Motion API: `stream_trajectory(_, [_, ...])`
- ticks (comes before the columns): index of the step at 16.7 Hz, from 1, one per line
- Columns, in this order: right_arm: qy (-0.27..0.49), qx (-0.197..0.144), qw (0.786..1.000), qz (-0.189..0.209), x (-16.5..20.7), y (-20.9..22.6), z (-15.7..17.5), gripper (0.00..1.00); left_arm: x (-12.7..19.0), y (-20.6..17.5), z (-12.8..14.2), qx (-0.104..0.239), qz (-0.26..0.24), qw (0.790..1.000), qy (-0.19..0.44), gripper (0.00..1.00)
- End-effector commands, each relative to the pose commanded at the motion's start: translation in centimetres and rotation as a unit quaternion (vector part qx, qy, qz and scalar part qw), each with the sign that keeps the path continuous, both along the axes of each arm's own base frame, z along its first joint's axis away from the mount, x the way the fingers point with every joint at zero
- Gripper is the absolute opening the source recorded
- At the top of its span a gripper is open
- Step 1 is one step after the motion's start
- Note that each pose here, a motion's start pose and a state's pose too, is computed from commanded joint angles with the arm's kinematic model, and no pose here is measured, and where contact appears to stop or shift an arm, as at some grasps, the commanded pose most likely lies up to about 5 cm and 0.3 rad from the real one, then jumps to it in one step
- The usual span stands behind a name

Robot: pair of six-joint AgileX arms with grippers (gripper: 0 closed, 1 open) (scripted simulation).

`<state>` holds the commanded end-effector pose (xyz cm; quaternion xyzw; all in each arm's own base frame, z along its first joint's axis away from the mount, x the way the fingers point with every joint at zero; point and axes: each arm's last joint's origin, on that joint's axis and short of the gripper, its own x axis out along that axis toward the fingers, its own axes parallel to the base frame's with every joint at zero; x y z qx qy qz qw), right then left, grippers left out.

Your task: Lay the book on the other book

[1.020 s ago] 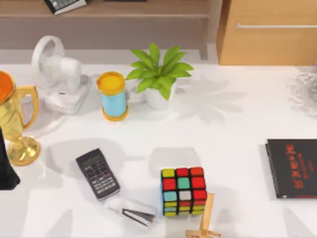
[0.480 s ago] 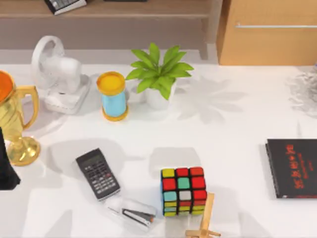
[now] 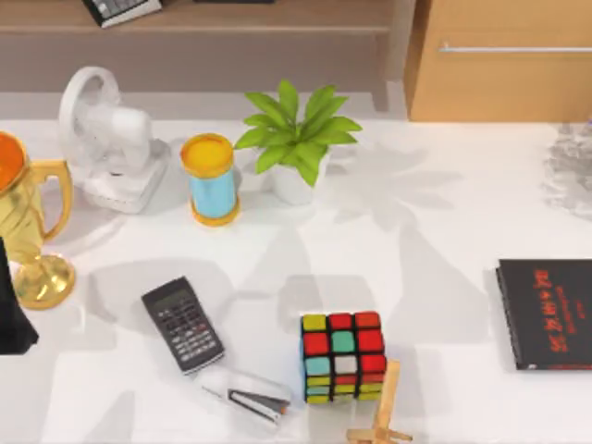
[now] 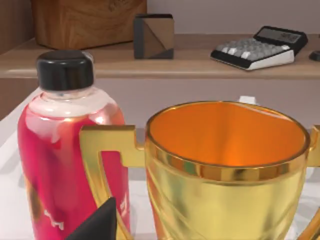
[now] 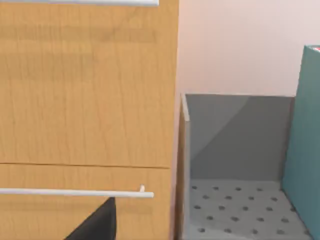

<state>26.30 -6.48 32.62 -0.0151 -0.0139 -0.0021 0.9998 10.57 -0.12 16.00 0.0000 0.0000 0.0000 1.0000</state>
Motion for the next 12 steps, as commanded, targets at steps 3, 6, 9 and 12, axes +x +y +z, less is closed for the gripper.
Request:
stream_trajectory(3, [0.017,0.004,1.0,0.0,7.3,-4.3,-1.3,1.0,0.0,0.0,0.0,0.0,0.0,1.0,0.0,1.0])
stream_trajectory(6, [0.023,0.007,1.0,-0.001,12.6,-8.6,-4.0,1.0,0.0,0.0,0.0,0.0,0.0,1.0,0.0,1.0])
stream_trajectory(9, [0.02,0.006,1.0,-0.001,15.6,-11.9,-6.4,1.0,0.0,0.0,0.0,0.0,0.0,1.0,0.0,1.0])
stream_trajectory(12, [0.016,0.005,1.0,-0.002,16.8,-13.5,-7.6,1.0,0.0,0.0,0.0,0.0,0.0,1.0,0.0,1.0])
